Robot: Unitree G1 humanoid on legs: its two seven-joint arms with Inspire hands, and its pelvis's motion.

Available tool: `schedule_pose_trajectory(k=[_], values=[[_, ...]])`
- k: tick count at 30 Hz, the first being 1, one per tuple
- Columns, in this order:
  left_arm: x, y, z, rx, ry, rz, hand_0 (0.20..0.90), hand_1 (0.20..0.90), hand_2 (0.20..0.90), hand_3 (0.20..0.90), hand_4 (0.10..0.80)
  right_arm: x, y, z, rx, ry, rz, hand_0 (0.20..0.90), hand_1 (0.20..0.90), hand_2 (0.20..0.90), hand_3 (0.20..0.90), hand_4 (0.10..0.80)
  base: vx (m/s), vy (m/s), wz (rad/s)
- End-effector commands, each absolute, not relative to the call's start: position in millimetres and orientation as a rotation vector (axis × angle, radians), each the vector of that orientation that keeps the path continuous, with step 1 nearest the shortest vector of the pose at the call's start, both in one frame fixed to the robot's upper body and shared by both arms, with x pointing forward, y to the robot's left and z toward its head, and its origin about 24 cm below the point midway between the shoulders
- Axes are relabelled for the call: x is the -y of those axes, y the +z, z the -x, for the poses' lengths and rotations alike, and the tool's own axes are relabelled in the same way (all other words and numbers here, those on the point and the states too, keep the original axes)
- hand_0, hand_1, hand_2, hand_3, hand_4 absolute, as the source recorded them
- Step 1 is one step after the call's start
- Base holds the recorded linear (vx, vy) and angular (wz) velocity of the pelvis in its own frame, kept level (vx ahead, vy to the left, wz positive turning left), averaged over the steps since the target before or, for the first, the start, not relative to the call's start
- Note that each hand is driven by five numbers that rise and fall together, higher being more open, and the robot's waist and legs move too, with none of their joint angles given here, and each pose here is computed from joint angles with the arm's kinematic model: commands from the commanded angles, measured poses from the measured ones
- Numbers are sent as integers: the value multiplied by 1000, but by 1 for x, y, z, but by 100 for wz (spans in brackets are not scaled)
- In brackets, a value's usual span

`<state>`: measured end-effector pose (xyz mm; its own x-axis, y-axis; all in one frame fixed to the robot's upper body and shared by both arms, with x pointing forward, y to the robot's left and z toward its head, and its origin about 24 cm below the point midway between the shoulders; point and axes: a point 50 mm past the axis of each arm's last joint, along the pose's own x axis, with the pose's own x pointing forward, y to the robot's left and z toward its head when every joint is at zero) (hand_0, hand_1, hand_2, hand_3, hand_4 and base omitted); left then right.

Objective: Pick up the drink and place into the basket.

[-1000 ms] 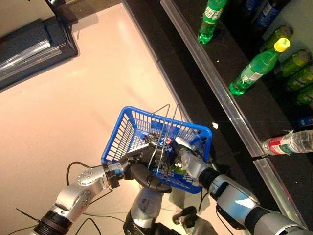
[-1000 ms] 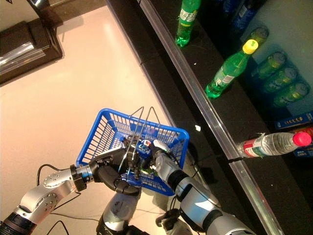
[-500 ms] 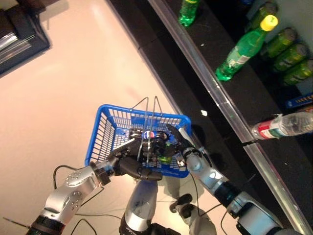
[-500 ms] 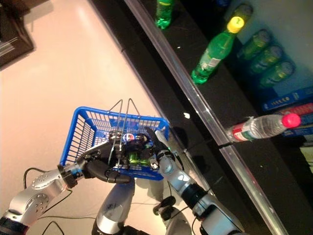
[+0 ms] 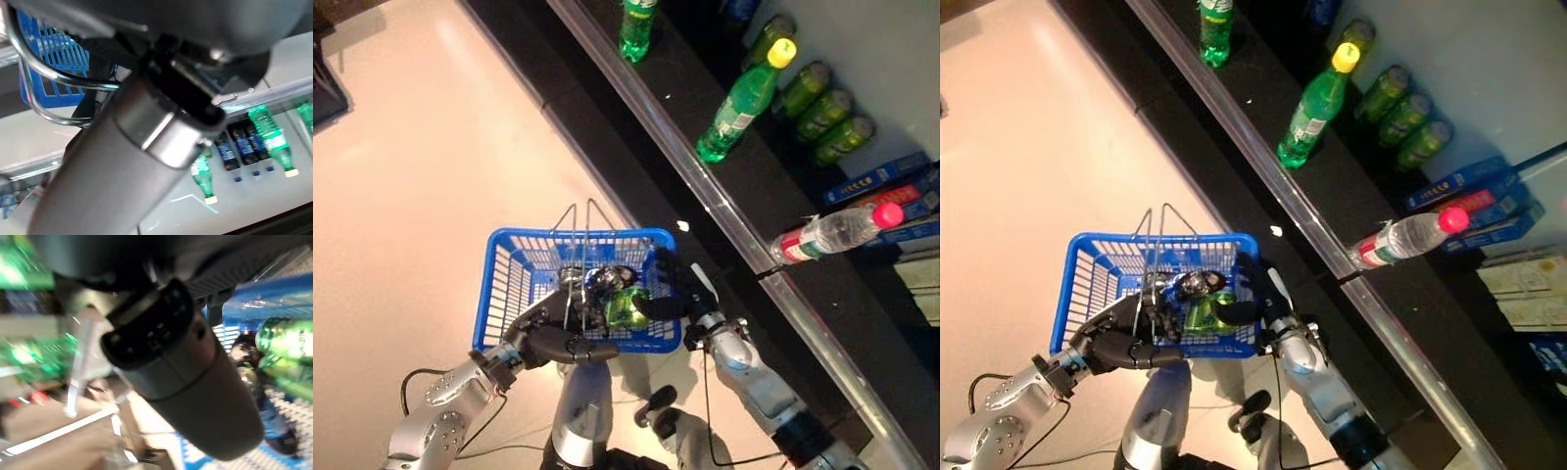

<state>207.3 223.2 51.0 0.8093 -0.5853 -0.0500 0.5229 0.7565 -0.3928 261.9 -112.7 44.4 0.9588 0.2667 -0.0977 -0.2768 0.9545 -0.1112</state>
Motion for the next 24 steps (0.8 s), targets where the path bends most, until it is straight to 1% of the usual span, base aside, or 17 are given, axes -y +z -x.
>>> schedule_pose_trajectory(k=[1, 2, 3, 6, 10, 12, 14, 19, 21, 24], values=[[-215, 149, -204, 550, -754, 346, 300, 300, 300, 200, 100, 125, 92, -261, 160, 331, 15, 900, 900, 900, 900, 800, 25, -15, -5], [-215, 149, -204, 549, -754, 346, 300, 300, 300, 200, 100, 125, 92, -260, 159, 331, 14, 900, 900, 900, 900, 800, 41, -8, -15], [-227, 137, -204, 499, -660, 257, 300, 300, 300, 200, 100, 129, 95, -255, 181, 350, -54, 900, 900, 900, 900, 800, 38, -6, -24], [-244, 121, -200, 429, -517, 227, 300, 300, 300, 200, 100, 137, 91, -248, 164, 363, -119, 900, 900, 900, 900, 800, 46, 3, -16], [-261, 92, -190, 343, -358, 292, 300, 300, 300, 200, 100, 149, 71, -234, 78, 362, -113, 900, 900, 900, 900, 800, 41, 8, -22], [-270, 70, -183, 257, -209, 325, 300, 300, 300, 200, 100, 156, 54, -224, 0, 362, -168, 900, 900, 900, 900, 800, 27, 10, -23], [-276, 58, -179, 221, -127, 311, 300, 300, 300, 200, 100, 159, 44, -219, -41, 362, -192, 900, 900, 900, 900, 800, 12, 8, -32], [-297, 25, -166, 74, 146, 317, 300, 300, 300, 200, 100, 175, 8, -204, -210, 293, -66, 900, 900, 900, 900, 800, 7, 6, -30], [-303, 4, -160, -28, 241, 362, 300, 300, 300, 200, 100, 180, -14, -197, -317, 259, 1, 900, 900, 900, 900, 800, -3, -9, -23], [-297, -37, -152, -176, 301, 481, 300, 300, 300, 200, 100, 186, -51, -184, -493, 224, 66, 900, 900, 900, 900, 800, -9, 21, -14]])
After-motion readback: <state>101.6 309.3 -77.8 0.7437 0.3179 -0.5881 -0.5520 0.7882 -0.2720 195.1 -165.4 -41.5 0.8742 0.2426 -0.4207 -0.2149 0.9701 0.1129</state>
